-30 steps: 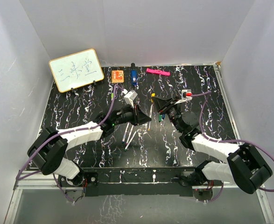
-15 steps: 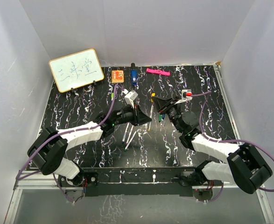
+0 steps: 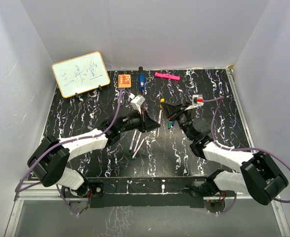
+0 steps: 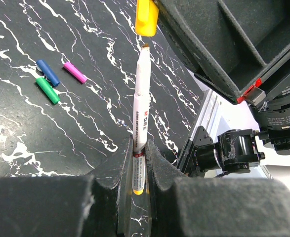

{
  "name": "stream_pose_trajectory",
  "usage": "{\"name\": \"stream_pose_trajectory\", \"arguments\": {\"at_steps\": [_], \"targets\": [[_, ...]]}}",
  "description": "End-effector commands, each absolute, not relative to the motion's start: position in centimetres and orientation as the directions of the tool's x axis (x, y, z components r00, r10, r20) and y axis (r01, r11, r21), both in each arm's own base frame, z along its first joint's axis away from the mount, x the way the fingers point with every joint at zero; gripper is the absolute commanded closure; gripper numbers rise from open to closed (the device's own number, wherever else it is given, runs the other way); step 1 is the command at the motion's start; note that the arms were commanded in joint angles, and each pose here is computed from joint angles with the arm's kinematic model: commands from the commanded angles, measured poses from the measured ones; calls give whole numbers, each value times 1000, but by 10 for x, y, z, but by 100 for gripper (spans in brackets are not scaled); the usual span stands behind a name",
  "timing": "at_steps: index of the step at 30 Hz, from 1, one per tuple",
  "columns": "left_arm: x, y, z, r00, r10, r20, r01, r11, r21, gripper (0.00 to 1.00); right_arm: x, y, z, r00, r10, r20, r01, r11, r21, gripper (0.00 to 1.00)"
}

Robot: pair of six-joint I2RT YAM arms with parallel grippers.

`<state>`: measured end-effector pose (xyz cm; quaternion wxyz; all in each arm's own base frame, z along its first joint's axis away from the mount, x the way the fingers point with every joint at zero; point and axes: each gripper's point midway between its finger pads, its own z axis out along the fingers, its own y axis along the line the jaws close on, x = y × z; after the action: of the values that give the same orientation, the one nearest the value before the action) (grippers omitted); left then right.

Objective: Insert the pens into the pen caps

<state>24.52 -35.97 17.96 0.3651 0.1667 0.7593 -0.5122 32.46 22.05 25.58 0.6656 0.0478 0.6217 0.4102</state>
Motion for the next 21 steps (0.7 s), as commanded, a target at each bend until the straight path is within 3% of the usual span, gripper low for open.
{"name": "stream_pose_trajectory", "arguments": {"at_steps": [1, 21], "targets": [[249, -363, 211, -617, -168, -768, 678, 382, -628, 100, 323, 220, 269, -82, 625, -776, -510, 643, 572, 100], [253, -363, 212, -606, -175, -776, 678, 397, -619, 100, 321, 228, 259, -135, 621, -772, -520, 619, 589, 100]]}}
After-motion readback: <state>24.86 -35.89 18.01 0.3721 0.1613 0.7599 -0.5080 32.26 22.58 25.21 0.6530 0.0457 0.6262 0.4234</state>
